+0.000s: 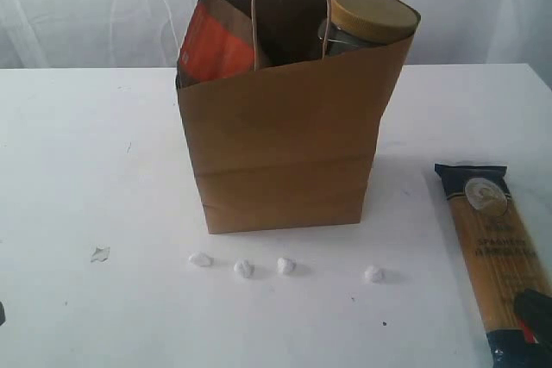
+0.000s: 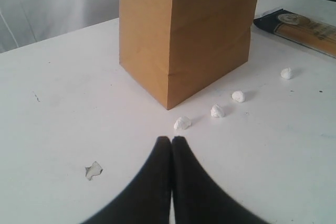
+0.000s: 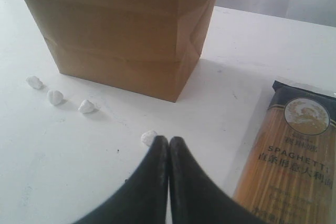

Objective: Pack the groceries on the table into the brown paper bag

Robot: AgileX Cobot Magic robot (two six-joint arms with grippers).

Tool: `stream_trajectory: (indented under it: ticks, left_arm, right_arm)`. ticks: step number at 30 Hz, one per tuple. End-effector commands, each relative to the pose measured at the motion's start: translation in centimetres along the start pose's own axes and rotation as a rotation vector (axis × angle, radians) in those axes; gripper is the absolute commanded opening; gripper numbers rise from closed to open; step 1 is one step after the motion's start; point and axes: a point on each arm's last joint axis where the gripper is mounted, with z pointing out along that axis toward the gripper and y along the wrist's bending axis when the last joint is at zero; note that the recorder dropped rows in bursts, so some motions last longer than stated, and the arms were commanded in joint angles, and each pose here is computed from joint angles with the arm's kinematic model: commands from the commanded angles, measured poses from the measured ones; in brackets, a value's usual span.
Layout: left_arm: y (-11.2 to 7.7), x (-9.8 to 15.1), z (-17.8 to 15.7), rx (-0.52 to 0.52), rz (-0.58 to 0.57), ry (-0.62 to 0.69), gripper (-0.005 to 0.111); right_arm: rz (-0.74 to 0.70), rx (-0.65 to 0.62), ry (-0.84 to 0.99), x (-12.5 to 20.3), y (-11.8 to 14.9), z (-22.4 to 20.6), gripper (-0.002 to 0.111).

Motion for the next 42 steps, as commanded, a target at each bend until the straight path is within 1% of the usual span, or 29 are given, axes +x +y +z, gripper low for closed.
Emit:
stream_trajectory:
  ticks: [1,14,16,17,18,20,21,22,25,27,29,32,36,38,42]
  left_arm:
    - [0.0,0.1,0.0,0.004,-0.010,-0.002,0.000]
    - [0.0,0.1,0.0,0.004,-0.012,-0.002,0.000]
    - [0.0,0.1,0.0,0.004,-0.012,-0.002,0.000]
    - [0.0,0.1,0.0,0.004,-0.012,-0.002,0.000]
    - [0.0,0.1,0.0,0.004,-0.012,-0.002,0.000]
    - [0.0,0.1,0.0,0.004,-0.012,-0.002,0.000]
    - [0.0,0.1,0.0,0.004,-0.012,-0.002,0.000]
    - [0.0,0.1,0.0,0.004,-0.012,-0.002,0.000]
    - [0.0,0.1,0.0,0.004,-0.012,-0.002,0.000]
    - [0.0,0.1,0.0,0.004,-0.012,-0.002,0.000]
    - [0.0,0.1,0.0,0.004,-0.012,-0.002,0.000]
    - [0.0,0.1,0.0,0.004,-0.012,-0.002,0.000]
    - [0.0,0.1,0.0,0.004,-0.010,-0.002,0.000]
    - [0.0,0.1,0.0,0.004,-0.010,-0.002,0.000]
    - [0.0,0.1,0.0,0.004,-0.010,-0.002,0.000]
  right_arm:
    - [0.000,0.008,-0.009,0.1,-0.1,0.0,0.000]
    - [0.000,0.008,-0.009,0.1,-0.1,0.0,0.000]
    - [0.000,0.007,-0.036,-0.2,0.0,0.0,0.000]
    - [0.031,0.001,-0.075,-0.5,0.0,0.0,0.000]
    - [0.137,-0.020,-0.121,-0.9,0.1,-0.1,0.000]
    - [0.414,-0.070,-0.257,-2.2,0.2,-0.3,0.000]
    - [0.505,-0.085,-0.323,-2.8,0.0,-0.5,0.000]
    - [0.566,-0.097,-0.382,-3.3,-0.1,-0.7,0.000]
    - [0.599,-0.108,-0.519,-4.4,-0.4,-1.2,0.000]
    - [0.640,-0.122,-0.567,-4.7,-0.6,-1.5,0.000]
    - [0.703,-0.142,-0.575,-4.8,-0.6,-1.5,0.000]
    - [0.785,-0.162,-0.537,-4.5,-0.5,-1.3,0.000]
    - [0.755,-0.153,-0.419,-3.8,-0.1,-0.9,0.000]
    - [0.669,-0.156,-0.324,-4.8,0.3,-1.4,0.000]
    - [0.388,-0.145,-0.116,-7.2,0.8,-2.7,0.000]
